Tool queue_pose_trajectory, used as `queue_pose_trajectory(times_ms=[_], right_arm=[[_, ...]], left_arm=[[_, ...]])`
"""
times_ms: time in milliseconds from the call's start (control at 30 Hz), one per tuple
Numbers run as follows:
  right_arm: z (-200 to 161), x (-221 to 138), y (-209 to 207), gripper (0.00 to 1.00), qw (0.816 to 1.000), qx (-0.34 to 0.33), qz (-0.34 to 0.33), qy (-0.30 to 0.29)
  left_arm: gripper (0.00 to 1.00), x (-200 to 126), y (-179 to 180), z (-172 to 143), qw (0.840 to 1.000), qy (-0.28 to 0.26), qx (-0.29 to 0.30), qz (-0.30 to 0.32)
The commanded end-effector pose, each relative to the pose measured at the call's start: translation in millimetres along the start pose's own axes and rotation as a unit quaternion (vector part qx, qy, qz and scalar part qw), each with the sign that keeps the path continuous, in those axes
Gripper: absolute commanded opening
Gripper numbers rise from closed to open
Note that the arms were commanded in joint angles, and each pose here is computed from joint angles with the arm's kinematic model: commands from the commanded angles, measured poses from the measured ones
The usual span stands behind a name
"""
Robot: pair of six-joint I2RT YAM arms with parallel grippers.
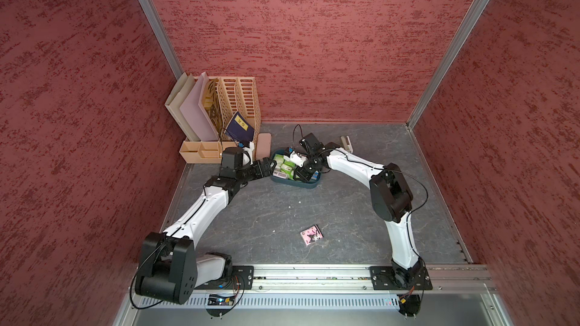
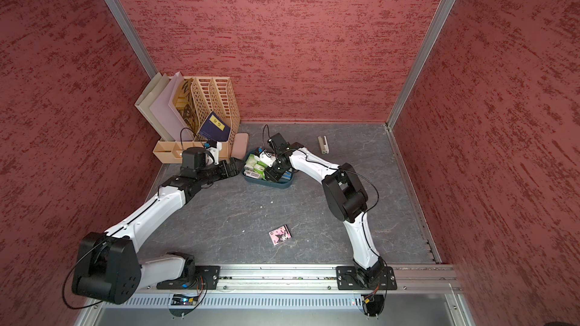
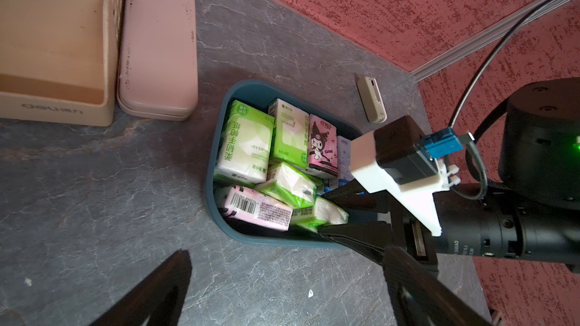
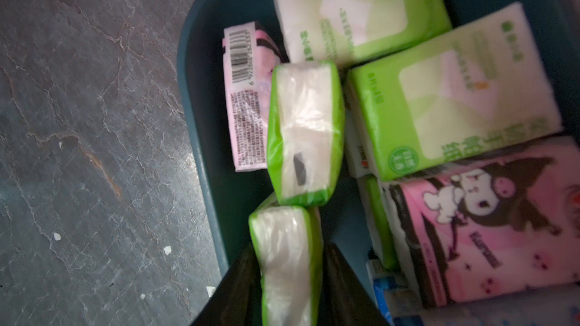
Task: Put the pocket tissues into the storage box
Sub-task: Adjust the pocket tissues in the storage box, then pick up the pocket tissues from the center of the board.
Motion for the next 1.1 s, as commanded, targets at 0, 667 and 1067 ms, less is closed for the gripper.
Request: queue_pose_trajectory(times_ms=[0,667,1067], right_arm=[[24,-15,-1,0.43,0.999,-0.008,-0.013,-0.041],[23,-192,-57,0.79,0.935,0.181,-0.159,-0.259],[-44,-224,-61,0.79,0.910,0.272,-0.181,-0.254]], left_arm=[[1.00,-1,-1,7,1.000,-0.006,0.002,0.001],[1.00,17,-51,-60,0.972,0.136,0.190,-0.016],[0.97,24,-48,-195,0.875,0.356,0.329,-0.002]])
Point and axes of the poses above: each gripper's point midway between its finger pads, its own x axis out along the fingers, its own y axis along the line the jaws close on, z = x × y, the point moved 1 cm from there along -x, back along the fingers, and after that the axes turned 8 degrees about -x, right-handed, at the moved point
